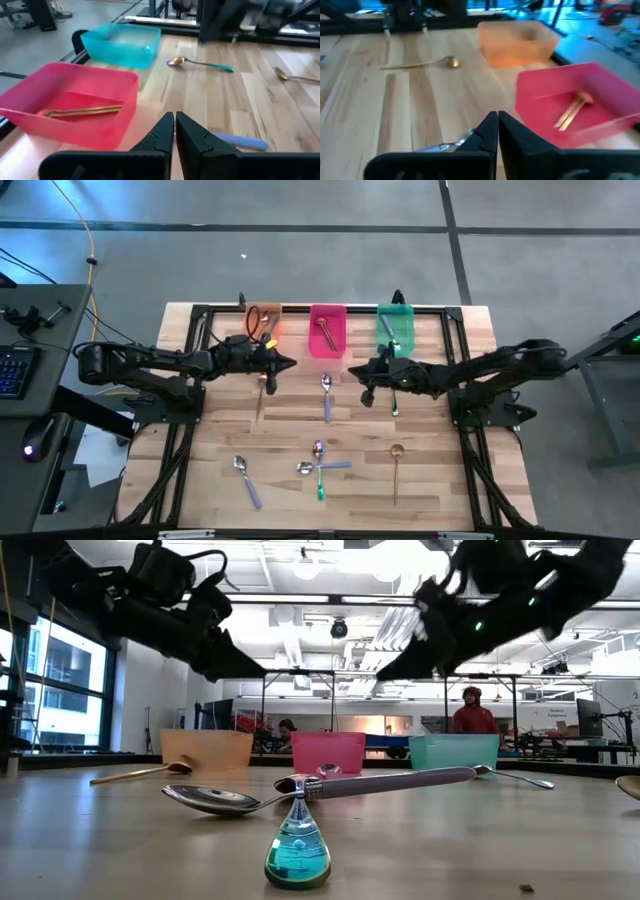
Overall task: Sort silverware by color (type)
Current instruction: Put the middle bottom purple spoon into the green bin
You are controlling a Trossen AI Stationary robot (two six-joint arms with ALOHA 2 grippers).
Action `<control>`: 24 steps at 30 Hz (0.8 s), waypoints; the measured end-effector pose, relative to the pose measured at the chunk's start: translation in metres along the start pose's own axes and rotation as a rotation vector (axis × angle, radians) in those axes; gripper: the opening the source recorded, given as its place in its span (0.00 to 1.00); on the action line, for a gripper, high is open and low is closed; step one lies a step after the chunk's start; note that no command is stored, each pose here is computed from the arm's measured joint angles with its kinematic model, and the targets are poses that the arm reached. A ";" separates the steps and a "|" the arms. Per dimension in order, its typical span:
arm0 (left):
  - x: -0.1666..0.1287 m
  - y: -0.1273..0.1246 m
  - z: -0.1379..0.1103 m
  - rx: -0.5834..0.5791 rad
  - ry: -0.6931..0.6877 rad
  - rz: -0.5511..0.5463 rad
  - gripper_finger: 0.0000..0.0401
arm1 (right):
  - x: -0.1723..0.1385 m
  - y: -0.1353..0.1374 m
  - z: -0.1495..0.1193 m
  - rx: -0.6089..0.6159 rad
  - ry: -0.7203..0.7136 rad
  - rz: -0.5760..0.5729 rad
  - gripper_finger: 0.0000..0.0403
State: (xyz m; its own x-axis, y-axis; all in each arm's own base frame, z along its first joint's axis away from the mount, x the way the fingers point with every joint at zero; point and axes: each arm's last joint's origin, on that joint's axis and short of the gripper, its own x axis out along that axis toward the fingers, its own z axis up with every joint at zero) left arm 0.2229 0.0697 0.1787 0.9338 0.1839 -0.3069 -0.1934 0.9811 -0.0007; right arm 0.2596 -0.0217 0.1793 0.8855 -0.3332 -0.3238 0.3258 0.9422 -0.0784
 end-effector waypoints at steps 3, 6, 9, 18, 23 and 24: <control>0.000 0.000 -0.003 -0.003 0.021 -0.001 0.02 | -0.020 -0.001 0.013 0.002 -0.020 -0.080 0.05; 0.000 0.000 -0.003 -0.003 0.021 -0.001 0.02 | -0.039 -0.002 0.022 0.007 -0.034 -0.132 0.11; 0.000 0.000 -0.003 -0.002 0.020 -0.001 0.02 | -0.053 -0.002 0.025 0.052 -0.029 -0.145 0.19; 0.000 0.000 -0.003 -0.009 0.020 -0.002 0.02 | -0.064 0.002 0.009 0.128 0.124 -0.183 0.33; 0.000 0.000 -0.003 -0.009 0.020 -0.004 0.02 | -0.064 0.002 0.005 0.142 0.156 -0.191 0.34; 0.000 0.000 -0.003 -0.009 0.020 -0.004 0.02 | -0.064 0.002 0.005 0.142 0.158 -0.187 0.34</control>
State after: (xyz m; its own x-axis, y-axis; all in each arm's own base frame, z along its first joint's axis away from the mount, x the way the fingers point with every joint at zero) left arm 0.2220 0.0694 0.1763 0.9285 0.1788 -0.3254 -0.1927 0.9812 -0.0108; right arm 0.2048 0.0011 0.2046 0.7468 -0.4806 -0.4597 0.5319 0.8465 -0.0210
